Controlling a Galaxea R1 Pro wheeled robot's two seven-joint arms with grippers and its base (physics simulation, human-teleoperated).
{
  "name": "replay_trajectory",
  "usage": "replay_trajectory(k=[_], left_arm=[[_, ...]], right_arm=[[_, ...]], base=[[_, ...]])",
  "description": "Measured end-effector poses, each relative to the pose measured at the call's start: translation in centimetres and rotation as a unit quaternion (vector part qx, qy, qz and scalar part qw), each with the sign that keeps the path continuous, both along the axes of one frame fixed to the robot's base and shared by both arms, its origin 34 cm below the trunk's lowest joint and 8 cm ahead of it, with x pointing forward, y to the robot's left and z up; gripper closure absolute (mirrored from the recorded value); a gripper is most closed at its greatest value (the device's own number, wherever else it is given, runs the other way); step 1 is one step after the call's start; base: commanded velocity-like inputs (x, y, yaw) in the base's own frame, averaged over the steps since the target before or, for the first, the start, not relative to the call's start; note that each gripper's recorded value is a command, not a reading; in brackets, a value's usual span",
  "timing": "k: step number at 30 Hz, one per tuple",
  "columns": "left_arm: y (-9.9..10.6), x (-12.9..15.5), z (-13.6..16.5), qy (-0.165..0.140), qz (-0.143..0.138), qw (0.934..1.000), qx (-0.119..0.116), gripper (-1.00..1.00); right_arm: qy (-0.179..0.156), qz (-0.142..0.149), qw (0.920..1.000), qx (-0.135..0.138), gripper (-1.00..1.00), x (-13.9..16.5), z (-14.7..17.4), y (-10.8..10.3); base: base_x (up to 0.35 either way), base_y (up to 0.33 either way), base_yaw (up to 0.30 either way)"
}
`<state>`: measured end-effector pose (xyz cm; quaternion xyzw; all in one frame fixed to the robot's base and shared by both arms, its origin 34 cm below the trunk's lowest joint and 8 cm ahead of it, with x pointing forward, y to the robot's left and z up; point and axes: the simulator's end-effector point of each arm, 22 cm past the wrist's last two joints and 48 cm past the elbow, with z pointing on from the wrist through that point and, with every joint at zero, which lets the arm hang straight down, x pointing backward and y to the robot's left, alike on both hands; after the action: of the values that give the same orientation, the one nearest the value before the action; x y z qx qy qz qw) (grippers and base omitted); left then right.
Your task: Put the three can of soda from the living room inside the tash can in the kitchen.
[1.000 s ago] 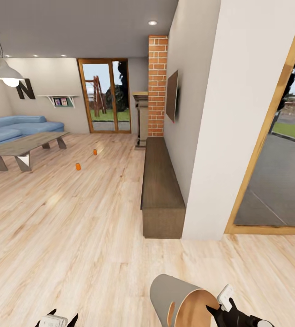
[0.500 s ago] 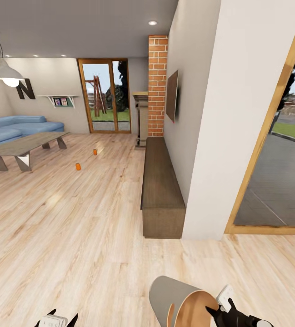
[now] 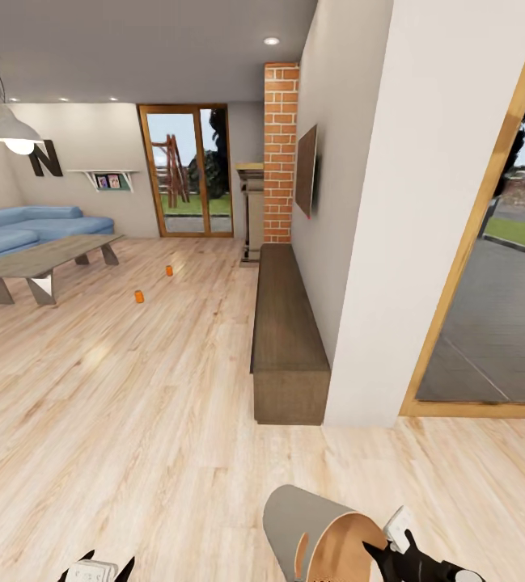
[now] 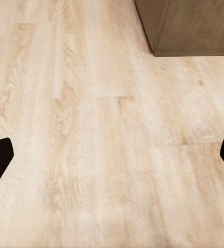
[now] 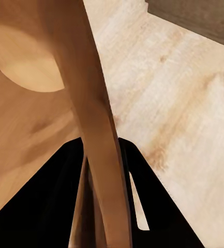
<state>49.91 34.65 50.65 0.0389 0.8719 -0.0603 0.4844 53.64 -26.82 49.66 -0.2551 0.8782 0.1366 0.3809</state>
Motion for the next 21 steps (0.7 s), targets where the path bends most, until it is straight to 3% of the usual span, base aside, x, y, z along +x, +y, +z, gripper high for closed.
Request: replay_trajectory(k=[21], left_arm=[[0.0, 0.51, 0.86, -0.011, 0.0, 0.9999, 0.0, -1.0]], right_arm=[[-0.014, -0.006, 0.9999, 0.002, 1.0, 0.79, 1.08, -0.09]], base=[[0.0, 0.0, 0.0]])
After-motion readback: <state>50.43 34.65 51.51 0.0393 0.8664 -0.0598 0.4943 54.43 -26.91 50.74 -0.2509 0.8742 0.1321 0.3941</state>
